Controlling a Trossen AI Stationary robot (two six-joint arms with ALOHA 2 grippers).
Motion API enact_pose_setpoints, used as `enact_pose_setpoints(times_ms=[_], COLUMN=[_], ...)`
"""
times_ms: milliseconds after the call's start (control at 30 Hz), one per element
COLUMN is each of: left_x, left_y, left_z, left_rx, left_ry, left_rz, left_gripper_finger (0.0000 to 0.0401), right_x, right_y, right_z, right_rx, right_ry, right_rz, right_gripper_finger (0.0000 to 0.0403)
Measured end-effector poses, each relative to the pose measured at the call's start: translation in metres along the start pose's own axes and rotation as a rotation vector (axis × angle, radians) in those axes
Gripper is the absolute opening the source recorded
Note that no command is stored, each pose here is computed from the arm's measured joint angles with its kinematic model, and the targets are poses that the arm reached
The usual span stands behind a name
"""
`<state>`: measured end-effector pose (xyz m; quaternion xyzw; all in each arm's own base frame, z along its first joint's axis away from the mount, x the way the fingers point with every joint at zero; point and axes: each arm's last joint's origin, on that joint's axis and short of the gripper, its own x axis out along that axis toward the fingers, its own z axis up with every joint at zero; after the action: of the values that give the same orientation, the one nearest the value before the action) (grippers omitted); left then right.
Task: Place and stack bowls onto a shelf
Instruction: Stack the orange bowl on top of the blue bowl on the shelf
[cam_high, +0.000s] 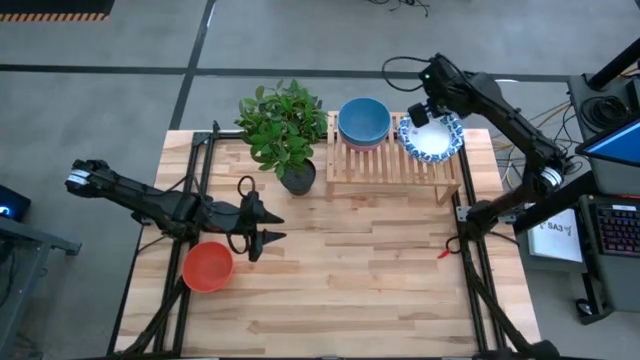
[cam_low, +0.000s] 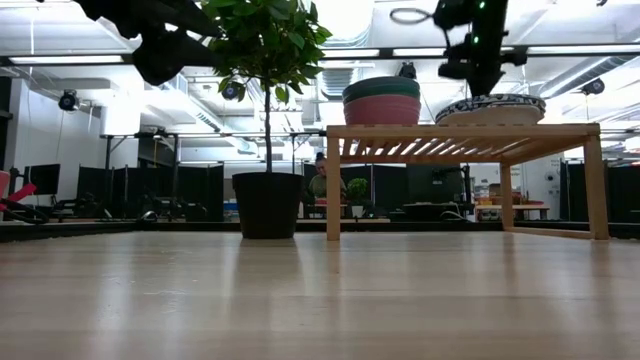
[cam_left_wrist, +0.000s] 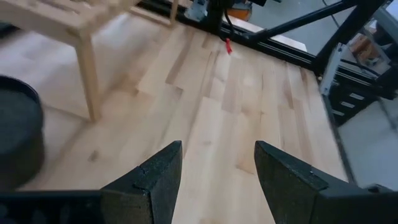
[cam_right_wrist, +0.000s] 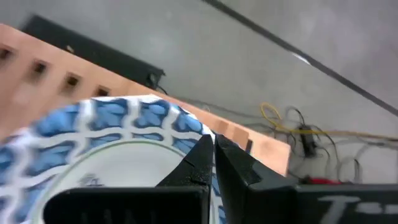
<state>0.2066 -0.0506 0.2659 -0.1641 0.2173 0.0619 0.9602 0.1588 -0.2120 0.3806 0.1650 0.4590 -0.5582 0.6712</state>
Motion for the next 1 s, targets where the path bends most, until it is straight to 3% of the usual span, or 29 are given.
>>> enact_pose_setpoints(times_ms=[233, 433, 567, 767, 867, 933, 1000], left_x=[-0.001, -0.003, -0.002, 0.002, 0.001, -0.001, -0.004], left_y=[0.0, -0.006, -0.022, -0.036, -0.045, -0.051, -0.053], left_z=[-0.007, -0.028, -0.044, -0.061, -0.06, -0.056, -0.055], left_rx=[-0.132, -0.448, -0.505, -0.628, -0.623, -0.616, -0.594], left_ry=[0.117, 0.424, 0.581, 0.718, 0.759, 0.808, 0.885], left_rz=[-0.06, -0.132, -0.174, -0.133, -0.106, -0.043, 0.088], left_gripper_finger=[0.0185, 0.0184, 0.0182, 0.0173, 0.0169, 0.0166, 0.0163], right_x=[-0.054, -0.097, -0.118, -0.13, -0.131, -0.132, -0.133], right_y=[0.013, 0.038, 0.046, 0.068, 0.08, 0.087, 0.093], right_z=[-0.022, -0.057, -0.083, -0.115, -0.124, -0.129, -0.131], right_rx=[-0.029, -0.103, -0.107, -0.152, -0.183, -0.196, -0.206], right_ry=[-0.165, -0.277, -0.365, -0.468, -0.496, -0.507, -0.516], right_rz=[0.147, 0.335, 0.399, 0.525, 0.583, 0.61, 0.632], right_gripper_finger=[0.0009, 0.0009, 0.0009, 0.0009, 0.0009, 0.0009, 0.0009])
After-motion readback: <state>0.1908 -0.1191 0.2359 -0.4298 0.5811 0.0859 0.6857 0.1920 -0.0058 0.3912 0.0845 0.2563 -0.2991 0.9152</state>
